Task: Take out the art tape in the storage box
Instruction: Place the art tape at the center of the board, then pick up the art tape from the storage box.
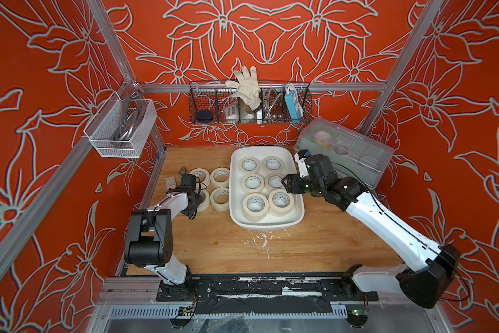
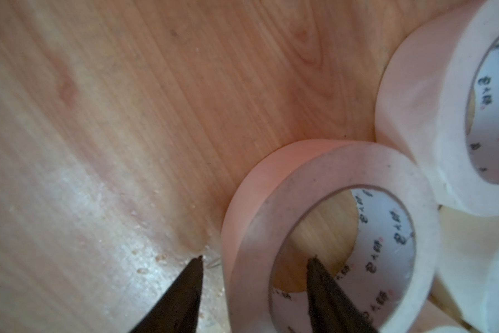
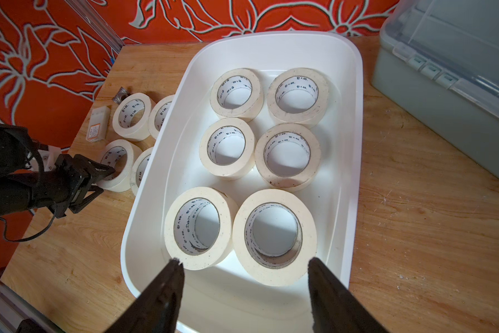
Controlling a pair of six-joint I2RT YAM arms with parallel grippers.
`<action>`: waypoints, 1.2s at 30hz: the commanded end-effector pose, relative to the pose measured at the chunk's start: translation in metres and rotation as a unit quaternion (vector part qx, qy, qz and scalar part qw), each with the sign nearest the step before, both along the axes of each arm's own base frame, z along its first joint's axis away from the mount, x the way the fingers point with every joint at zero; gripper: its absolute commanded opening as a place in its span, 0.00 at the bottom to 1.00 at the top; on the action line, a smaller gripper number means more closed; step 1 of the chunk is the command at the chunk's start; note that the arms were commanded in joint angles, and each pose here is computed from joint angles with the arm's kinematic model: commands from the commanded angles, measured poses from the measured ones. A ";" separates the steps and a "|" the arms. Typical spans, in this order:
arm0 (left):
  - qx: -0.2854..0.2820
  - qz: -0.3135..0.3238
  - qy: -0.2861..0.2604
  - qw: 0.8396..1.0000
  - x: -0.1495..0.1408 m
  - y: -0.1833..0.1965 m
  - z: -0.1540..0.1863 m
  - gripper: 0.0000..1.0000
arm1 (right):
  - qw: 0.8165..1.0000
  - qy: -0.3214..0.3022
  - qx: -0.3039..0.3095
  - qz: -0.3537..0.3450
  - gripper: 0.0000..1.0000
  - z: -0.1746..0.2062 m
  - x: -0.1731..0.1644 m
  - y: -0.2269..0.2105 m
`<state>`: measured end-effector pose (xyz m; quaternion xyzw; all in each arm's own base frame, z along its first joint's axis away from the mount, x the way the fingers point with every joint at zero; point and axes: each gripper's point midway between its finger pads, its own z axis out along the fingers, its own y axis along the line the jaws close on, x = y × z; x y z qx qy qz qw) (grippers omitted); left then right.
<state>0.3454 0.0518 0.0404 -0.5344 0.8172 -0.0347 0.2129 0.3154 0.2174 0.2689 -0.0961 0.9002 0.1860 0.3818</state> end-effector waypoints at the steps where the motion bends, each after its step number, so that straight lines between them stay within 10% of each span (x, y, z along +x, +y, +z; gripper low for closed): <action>1: 0.014 -0.011 -0.010 1.000 -0.001 0.004 0.021 0.66 | 1.000 -0.004 -0.001 0.003 0.72 0.004 -0.005 -0.006; 13: 0.133 -0.149 -0.089 0.976 0.004 -0.039 0.146 0.96 | 1.000 0.011 -0.019 0.002 0.74 -0.005 -0.013 -0.014; 26: 0.019 -0.393 -0.216 0.894 -0.006 -0.202 0.210 0.99 | 0.995 0.066 -0.069 -0.006 0.81 -0.056 -0.014 -0.023; 36: -0.011 -0.472 -0.209 0.856 -0.023 -0.256 0.202 0.94 | 0.986 0.108 -0.123 -0.033 0.79 -0.102 -0.001 -0.029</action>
